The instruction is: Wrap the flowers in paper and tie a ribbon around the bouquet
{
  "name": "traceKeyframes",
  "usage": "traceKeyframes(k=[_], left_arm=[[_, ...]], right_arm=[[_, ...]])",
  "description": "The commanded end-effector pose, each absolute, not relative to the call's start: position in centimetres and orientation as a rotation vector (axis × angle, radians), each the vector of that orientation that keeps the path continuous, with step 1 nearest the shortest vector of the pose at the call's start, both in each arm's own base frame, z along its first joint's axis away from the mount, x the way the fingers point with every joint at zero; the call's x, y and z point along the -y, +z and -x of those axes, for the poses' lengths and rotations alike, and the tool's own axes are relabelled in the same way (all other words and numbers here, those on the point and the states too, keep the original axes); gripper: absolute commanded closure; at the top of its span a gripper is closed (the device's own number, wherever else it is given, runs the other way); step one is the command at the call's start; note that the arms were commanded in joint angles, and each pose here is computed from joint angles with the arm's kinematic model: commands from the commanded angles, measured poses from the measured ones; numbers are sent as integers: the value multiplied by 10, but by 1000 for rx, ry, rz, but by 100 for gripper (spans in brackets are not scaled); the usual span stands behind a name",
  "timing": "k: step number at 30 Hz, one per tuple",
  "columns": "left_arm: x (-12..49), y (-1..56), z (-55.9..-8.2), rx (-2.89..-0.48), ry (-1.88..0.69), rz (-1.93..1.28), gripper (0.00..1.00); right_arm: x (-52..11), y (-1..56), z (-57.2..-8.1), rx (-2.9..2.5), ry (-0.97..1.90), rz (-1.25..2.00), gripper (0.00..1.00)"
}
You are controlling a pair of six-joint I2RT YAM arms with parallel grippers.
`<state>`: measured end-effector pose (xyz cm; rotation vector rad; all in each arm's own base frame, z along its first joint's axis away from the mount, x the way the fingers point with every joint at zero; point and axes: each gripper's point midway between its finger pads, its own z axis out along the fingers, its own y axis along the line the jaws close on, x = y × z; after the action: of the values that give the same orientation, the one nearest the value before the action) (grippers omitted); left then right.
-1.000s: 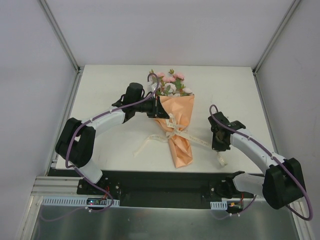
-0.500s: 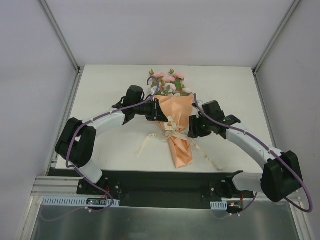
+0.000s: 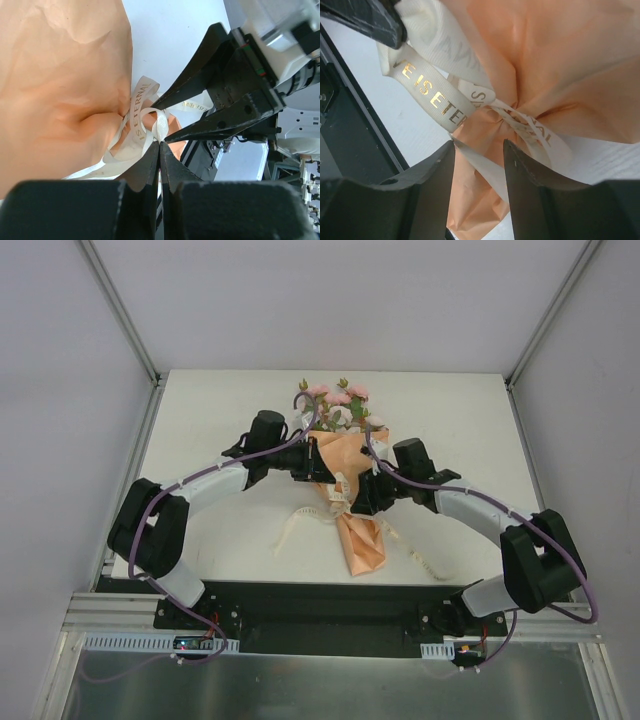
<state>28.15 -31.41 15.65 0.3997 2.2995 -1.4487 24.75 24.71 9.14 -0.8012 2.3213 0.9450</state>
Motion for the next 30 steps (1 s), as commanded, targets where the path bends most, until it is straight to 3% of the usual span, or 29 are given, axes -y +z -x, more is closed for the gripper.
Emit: traceKeyframes(k=[1, 5, 14, 26, 29, 30], left_arm=[[312, 172, -274, -2238, -1447, -470, 100], [310, 171, -275, -2244, -1452, -466, 100], [302, 171, -280, -2239, -1444, -454, 100], [299, 176, -278, -2228, -1452, -456, 100], [298, 175, -278, -2228, -1452, -457, 100], [298, 176, -277, -2226, -1455, -459, 100]], right_arm=[[-257, 102, -240, -2199, 1032, 882, 53], [-251, 98, -241, -2214, 988, 866, 50], [-239, 99, -243, -2236, 908, 779, 56], [-245, 99, -240, -2249, 980, 755, 92], [-247, 95, -238, -2254, 998, 762, 86], [-246, 94, -238, -2256, 998, 764, 73]])
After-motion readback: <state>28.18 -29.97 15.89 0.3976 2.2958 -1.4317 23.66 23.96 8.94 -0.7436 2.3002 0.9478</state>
